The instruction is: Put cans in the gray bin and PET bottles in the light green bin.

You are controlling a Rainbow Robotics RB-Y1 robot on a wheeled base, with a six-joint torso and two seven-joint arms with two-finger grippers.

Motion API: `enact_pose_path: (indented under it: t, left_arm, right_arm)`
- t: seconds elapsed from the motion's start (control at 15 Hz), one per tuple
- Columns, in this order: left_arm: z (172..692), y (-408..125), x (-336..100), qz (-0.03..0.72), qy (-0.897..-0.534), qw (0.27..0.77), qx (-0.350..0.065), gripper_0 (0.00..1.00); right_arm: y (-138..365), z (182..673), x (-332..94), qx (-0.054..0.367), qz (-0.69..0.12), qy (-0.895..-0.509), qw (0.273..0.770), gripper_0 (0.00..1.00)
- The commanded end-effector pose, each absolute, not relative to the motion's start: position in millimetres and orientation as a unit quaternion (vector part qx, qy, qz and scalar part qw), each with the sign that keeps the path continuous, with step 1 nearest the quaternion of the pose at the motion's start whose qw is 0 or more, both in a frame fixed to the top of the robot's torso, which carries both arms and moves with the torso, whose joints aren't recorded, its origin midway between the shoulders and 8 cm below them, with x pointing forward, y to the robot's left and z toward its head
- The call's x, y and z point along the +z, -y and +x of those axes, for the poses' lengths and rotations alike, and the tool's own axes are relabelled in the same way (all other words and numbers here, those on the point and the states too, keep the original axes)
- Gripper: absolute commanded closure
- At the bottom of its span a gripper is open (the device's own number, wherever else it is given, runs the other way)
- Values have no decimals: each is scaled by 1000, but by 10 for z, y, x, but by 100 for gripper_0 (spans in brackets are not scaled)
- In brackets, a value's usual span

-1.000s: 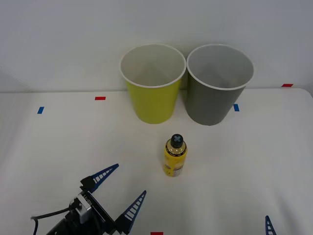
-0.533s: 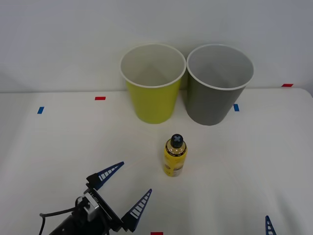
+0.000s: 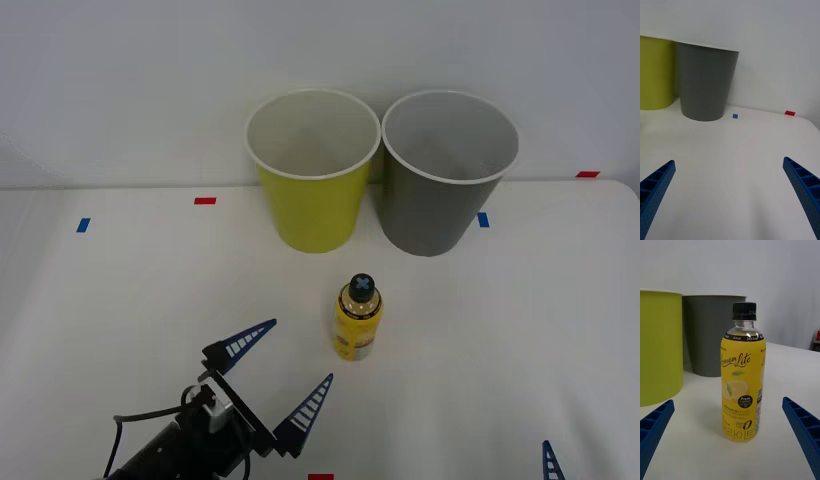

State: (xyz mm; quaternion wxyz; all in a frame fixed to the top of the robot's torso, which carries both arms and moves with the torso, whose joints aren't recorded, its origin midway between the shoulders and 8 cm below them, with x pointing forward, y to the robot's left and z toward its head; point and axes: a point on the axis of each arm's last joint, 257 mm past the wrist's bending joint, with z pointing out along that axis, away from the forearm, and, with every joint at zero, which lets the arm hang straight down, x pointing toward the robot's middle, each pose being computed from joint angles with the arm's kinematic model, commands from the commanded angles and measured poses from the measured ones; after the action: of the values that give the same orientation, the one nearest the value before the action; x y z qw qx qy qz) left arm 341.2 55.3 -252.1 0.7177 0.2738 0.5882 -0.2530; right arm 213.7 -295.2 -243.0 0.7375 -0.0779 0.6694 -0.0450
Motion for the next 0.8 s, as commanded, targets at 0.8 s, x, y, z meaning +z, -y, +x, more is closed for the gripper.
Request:
enact_pose_path:
  t: [0.8]
  left_arm:
    - [3921, 256, -2445, 296, -579, 704, -285, 0]
  right_arm:
    - [2952, 2137, -2430, -45, -78, -669, 737, 0]
